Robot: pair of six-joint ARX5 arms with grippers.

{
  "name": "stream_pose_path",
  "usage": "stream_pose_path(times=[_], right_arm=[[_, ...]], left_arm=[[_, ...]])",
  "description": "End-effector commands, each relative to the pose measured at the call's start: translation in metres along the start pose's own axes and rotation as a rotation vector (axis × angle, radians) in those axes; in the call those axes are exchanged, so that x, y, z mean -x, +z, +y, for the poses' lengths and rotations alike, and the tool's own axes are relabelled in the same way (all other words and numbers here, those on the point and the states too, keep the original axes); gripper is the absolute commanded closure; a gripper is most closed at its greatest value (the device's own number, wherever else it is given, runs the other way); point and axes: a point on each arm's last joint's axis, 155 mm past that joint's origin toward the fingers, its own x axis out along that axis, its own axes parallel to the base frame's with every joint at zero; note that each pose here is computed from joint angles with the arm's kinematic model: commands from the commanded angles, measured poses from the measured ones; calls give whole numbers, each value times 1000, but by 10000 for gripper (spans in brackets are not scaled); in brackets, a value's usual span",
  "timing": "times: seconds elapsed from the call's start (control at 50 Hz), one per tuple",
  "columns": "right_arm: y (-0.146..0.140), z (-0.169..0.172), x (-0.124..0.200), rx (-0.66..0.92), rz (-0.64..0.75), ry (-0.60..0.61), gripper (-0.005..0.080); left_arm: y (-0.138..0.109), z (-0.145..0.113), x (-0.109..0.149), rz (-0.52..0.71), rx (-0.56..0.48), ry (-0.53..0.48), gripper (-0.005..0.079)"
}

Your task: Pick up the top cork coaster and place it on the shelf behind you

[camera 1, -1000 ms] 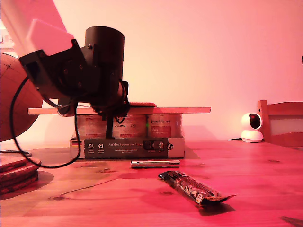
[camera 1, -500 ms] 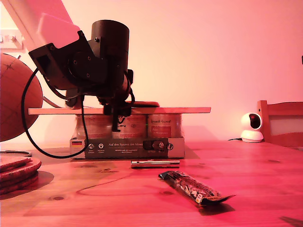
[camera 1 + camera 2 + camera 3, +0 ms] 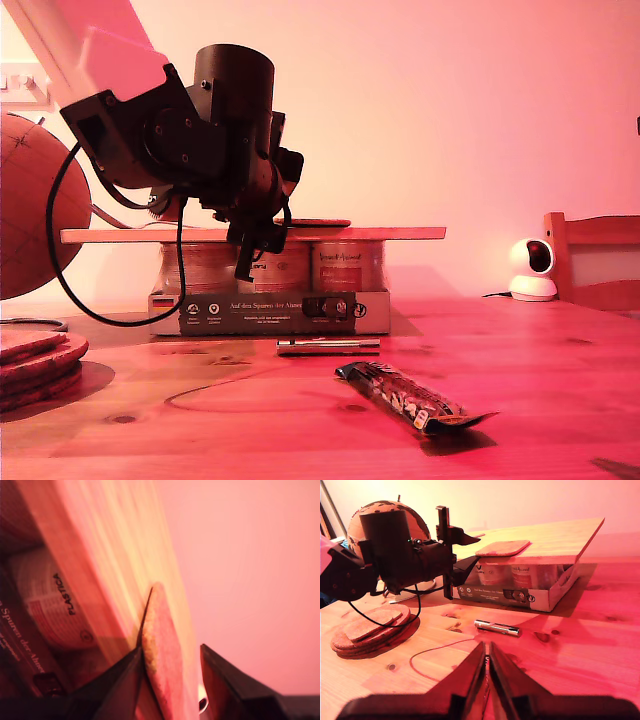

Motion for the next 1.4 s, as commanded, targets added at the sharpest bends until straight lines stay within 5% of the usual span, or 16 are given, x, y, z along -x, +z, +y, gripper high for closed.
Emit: stream_pose_path(times=[0.0,0.42,0.9,0.96,1.26,1.32,1.34,1.38], right_arm=[[9,4,2,7,-26,11,764],[9,3,2,8,-27,7,764],[9,3,2,8,-27,7,764],[10,3,2,8,-27,7,764],[10,3,2,8,-27,7,764],[10,3,2,8,-28,7,764],[10,3,2,8,-28,7,764],[10,3,2,8,-28,7,764]], left_arm=[[-1,19,0,13,-41,59,377],[25,20,18,26,-241,221,348],[51,-44,47,52,-431,175,391],[56,-55,53,56,-496,162,417],[70,-100,87,124,-1187,81,529],[73,-106,94,129,-1187,77,539],[74,-107,96,139,-1332,67,551],[75,-109,102,157,-1388,64,594]])
